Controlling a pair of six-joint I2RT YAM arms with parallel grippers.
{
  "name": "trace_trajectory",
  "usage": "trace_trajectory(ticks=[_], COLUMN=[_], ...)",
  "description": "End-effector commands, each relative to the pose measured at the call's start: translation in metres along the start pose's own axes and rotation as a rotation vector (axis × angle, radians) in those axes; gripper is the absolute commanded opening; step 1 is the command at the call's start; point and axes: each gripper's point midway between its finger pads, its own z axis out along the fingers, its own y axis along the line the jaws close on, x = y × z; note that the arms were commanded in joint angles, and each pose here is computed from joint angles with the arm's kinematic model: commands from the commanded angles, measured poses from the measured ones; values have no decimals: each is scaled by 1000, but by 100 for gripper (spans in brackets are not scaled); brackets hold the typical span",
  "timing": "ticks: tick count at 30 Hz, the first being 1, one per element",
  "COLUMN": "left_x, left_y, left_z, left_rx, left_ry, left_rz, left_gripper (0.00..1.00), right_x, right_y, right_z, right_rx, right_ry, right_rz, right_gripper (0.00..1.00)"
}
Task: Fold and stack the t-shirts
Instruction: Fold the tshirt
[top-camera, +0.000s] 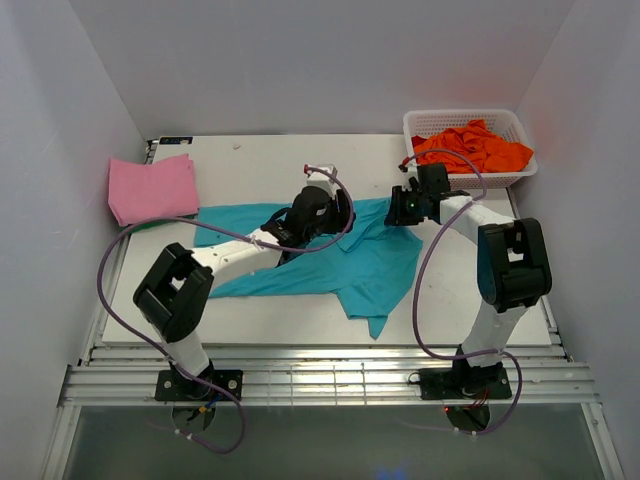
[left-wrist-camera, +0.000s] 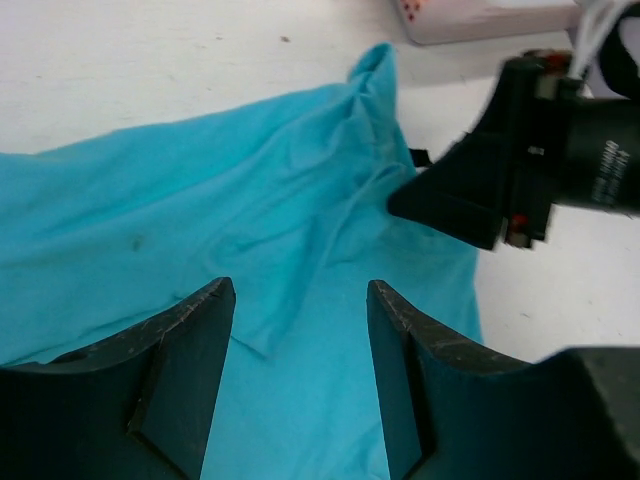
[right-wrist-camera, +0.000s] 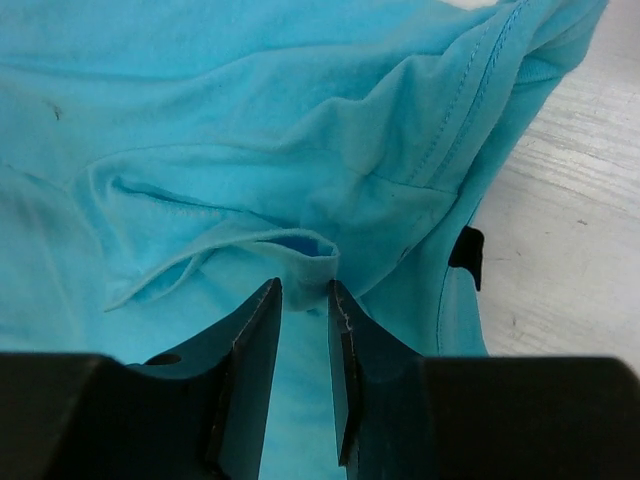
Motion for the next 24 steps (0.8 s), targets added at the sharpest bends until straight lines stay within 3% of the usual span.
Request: trace_trajectory(ticks=[1,10,20,24], left_x=[-5,36,52,56], left_y=[-15,-18,-11,-7], left_z=[-19,-11,-17,-25], left_rx=[52,73,48,45], left_ry=[-12,77,95,101], left_rz=[-25,-30,-33,-41], left_gripper=[66,66,66,66], right_x=[-29,-36,-17,-14], right_y=[8,10,22,39], right_z=[0,5,3,-18], right_rx=[-26,-48,-116,-134], right_ry=[-73,-79,-56,-80], right_rz=[-36,-47,-48,-78], right_gripper=[32,30,8,8])
